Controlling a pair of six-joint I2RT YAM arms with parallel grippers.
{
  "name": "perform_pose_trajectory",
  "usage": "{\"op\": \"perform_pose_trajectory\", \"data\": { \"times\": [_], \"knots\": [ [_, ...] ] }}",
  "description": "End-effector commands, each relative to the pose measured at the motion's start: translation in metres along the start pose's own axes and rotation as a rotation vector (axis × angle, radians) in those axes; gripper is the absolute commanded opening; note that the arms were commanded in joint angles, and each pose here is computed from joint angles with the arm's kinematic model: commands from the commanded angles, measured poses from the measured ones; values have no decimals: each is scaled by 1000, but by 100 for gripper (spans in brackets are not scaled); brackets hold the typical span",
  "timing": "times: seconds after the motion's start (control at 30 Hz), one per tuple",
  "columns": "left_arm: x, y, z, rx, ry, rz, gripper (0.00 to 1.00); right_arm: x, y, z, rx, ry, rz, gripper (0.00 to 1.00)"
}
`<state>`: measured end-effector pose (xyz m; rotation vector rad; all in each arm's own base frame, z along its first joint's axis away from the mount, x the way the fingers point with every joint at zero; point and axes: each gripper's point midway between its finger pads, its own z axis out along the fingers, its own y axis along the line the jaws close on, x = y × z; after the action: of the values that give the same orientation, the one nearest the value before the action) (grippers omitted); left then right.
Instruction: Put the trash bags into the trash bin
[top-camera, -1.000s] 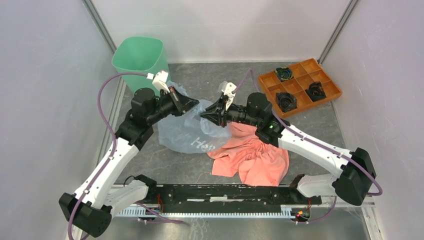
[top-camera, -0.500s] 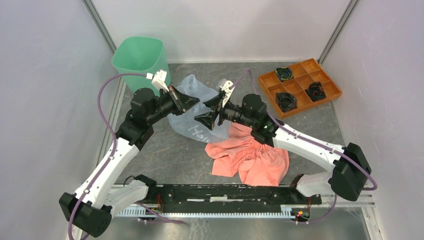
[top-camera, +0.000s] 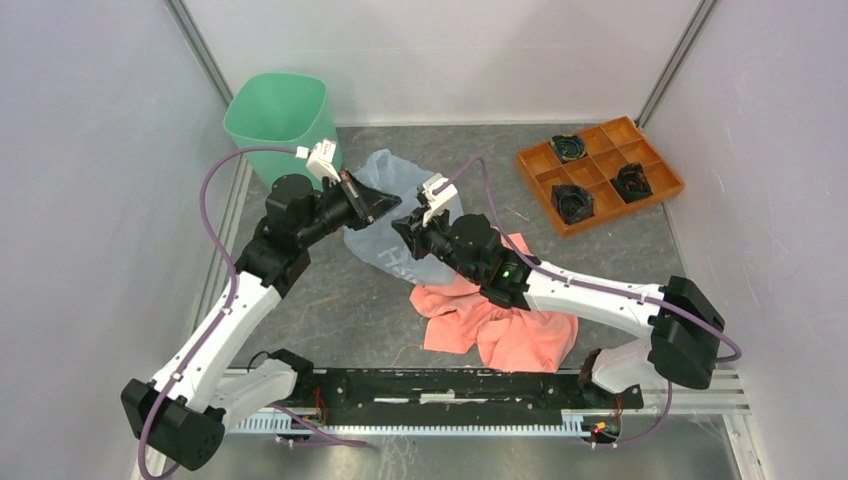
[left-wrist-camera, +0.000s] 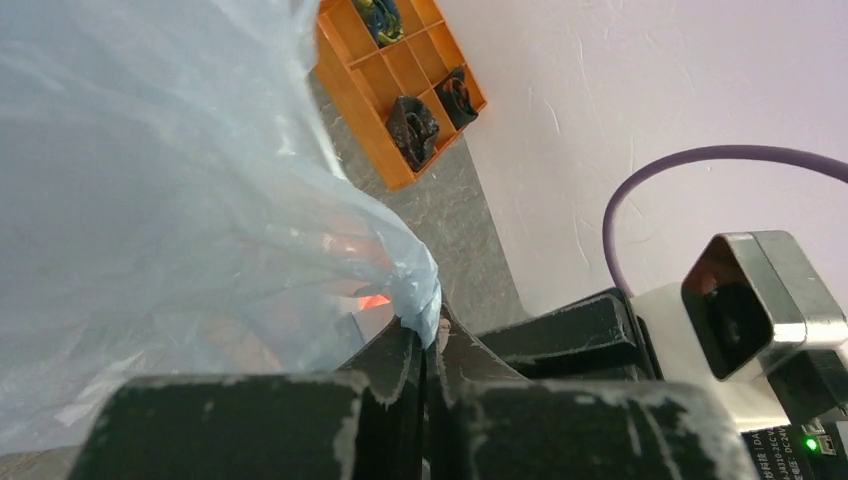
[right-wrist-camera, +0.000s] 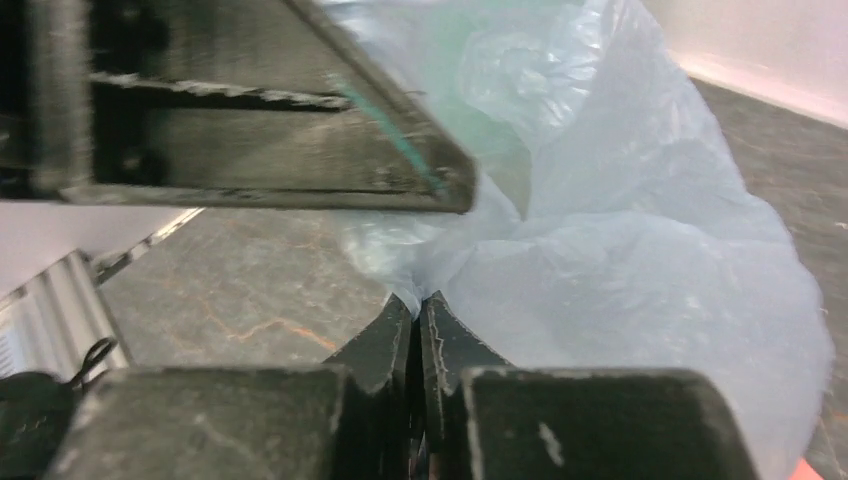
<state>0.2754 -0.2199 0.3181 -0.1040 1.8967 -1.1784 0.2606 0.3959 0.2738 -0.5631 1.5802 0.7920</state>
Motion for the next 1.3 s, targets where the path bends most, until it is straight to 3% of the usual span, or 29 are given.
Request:
{"op": "perform_pose_trajectory", "data": {
  "times": [0.0,0.2,0.33,0.63,0.8,1.0,1.27],
  "knots": [
    [-7,-6,-8,3,-28,27,11,-17,-45,-11,253,-70,-23,1],
    [-41,46,-43,-367,-177,181,66,2,-71,-45,319,-52,-131,0],
    [-74,75,-84,-630,-321,269,85,11,-80,-65,325,-9,-213,1],
    [-100,90,-100,-844,-293,416,93,-44,-92,-115,374,-108,-274,0],
    [-132,84,-97,-912,-360,469,94,-62,-90,-142,354,-163,-264,0],
    [-187,95,-65,-1123,-376,646,96,-58,-106,-172,415,-188,-257,0],
    [-243,136,12,-1295,-231,832,98,-59,-107,-195,399,-197,-266,0]
  ]
}}
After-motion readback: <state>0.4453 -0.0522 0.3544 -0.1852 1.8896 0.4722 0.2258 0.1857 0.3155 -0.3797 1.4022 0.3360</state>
